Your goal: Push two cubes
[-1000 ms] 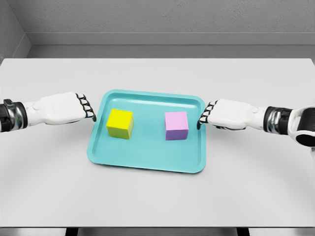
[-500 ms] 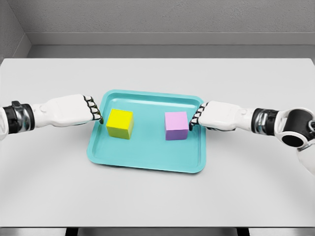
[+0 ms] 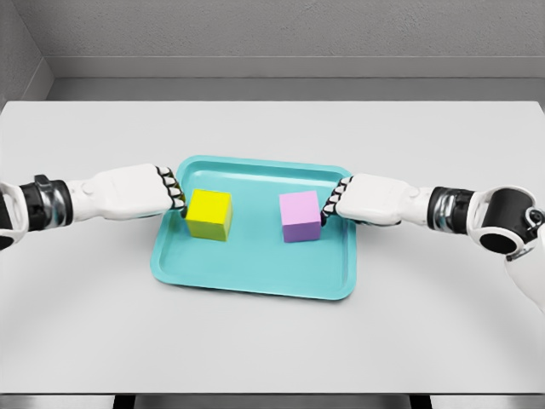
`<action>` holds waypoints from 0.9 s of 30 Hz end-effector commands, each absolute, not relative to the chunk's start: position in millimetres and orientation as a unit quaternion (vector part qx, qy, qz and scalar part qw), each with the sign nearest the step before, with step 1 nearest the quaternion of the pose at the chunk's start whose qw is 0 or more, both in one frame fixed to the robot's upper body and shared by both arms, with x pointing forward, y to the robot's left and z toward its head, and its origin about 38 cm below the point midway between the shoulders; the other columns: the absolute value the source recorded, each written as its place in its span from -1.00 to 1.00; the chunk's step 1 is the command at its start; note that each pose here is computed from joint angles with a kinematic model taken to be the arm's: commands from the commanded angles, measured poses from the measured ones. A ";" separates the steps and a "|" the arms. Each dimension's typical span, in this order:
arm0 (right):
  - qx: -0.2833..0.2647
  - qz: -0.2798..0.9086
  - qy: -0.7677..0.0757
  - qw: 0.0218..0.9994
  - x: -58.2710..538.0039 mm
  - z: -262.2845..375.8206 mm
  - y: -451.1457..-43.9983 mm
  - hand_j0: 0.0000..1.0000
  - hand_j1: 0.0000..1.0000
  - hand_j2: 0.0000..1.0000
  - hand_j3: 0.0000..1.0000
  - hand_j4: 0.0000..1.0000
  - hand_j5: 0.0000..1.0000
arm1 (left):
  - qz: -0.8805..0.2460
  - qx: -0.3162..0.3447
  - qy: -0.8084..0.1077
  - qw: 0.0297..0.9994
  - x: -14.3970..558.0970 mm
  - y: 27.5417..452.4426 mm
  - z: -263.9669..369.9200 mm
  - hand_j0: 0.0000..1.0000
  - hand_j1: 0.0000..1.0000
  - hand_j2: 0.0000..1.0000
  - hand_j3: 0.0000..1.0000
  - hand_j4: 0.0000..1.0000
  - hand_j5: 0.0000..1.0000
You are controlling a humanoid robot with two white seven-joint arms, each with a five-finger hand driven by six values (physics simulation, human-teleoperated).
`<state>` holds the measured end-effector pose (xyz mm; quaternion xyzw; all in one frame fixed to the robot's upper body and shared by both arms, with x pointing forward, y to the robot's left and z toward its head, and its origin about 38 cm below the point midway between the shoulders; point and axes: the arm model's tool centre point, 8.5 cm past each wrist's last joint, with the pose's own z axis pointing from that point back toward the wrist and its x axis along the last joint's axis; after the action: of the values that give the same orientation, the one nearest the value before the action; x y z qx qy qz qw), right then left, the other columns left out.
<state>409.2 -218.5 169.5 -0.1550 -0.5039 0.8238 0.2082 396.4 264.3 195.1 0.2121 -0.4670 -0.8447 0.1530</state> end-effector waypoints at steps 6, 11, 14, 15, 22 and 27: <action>-0.152 0.820 -0.511 0.209 410.5 168.1 -211.2 0.30 0.30 0.30 0.30 0.30 0.30 | -0.844 0.209 -0.471 0.151 396.8 259.6 194.5 0.37 0.37 0.37 0.37 0.37 0.37; -0.150 0.817 -0.516 0.210 413.3 168.3 -206.8 0.29 0.29 0.29 0.29 0.29 0.29 | -0.843 0.210 -0.471 0.151 397.1 258.9 195.0 0.37 0.37 0.37 0.37 0.37 0.37; -0.149 0.817 -0.516 0.211 413.5 167.9 -206.5 0.29 0.29 0.29 0.29 0.29 0.29 | -0.841 0.208 -0.477 0.149 397.2 254.4 195.0 0.37 0.37 0.37 0.37 0.37 0.37; -0.148 0.816 -0.518 0.210 413.4 167.9 -204.8 0.28 0.28 0.28 0.28 0.28 0.28 | -0.841 0.208 -0.479 0.145 396.2 252.6 196.3 0.37 0.37 0.37 0.37 0.37 0.37; -0.143 0.816 -0.520 0.209 412.8 165.6 -200.0 0.28 0.28 0.28 0.28 0.28 0.28 | -0.842 0.205 -0.479 0.139 394.3 246.7 197.3 0.37 0.37 0.37 0.37 0.37 0.37; -0.140 0.813 -0.525 0.209 412.8 165.3 -196.0 0.27 0.27 0.27 0.27 0.27 0.27 | -0.842 0.205 -0.480 0.139 394.4 245.8 197.4 0.36 0.36 0.36 0.36 0.36 0.36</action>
<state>412.7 -197.4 165.0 -0.1421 -0.5213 0.8155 0.2074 394.5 246.3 197.2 0.2056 -0.4783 -0.8426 0.1378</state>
